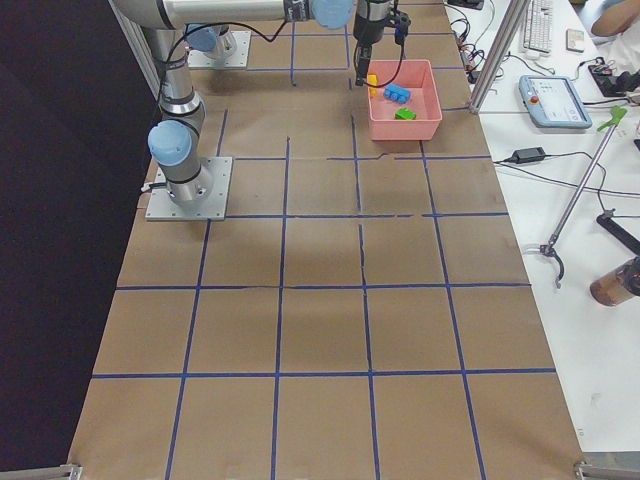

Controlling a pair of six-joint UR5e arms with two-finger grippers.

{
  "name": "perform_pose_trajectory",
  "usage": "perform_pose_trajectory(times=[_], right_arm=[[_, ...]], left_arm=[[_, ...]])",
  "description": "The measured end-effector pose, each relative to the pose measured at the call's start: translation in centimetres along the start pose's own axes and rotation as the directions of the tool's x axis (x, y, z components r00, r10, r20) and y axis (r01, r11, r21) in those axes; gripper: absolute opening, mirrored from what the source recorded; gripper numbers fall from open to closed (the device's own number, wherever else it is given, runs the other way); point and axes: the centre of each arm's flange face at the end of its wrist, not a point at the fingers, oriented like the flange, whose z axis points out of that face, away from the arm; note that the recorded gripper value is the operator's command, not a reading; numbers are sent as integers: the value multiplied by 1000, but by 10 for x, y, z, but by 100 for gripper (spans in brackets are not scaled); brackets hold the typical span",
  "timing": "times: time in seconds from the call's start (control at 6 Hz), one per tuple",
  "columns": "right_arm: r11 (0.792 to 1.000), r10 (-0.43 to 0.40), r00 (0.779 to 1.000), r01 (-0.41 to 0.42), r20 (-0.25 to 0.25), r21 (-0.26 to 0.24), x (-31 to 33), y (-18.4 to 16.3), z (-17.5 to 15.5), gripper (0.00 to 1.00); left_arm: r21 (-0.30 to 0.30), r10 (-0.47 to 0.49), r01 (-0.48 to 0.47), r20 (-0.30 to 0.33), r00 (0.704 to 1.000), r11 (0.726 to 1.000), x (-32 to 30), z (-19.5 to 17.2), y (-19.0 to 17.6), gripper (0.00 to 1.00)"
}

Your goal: Put all blocks into box

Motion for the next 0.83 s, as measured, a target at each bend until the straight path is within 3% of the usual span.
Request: perform_pose_trajectory(times=[0.33, 0.83], right_arm=[[1000, -8, 999, 9, -49, 24, 3, 12, -10, 100], [1000, -12, 1000, 12, -26, 22, -3, 4, -12, 100]], left_arm=[[-1, 1, -1, -1, 1000, 1000, 1, 2, -2, 99], [-1, 0, 0, -2, 1000, 1000, 0, 2, -3, 99]])
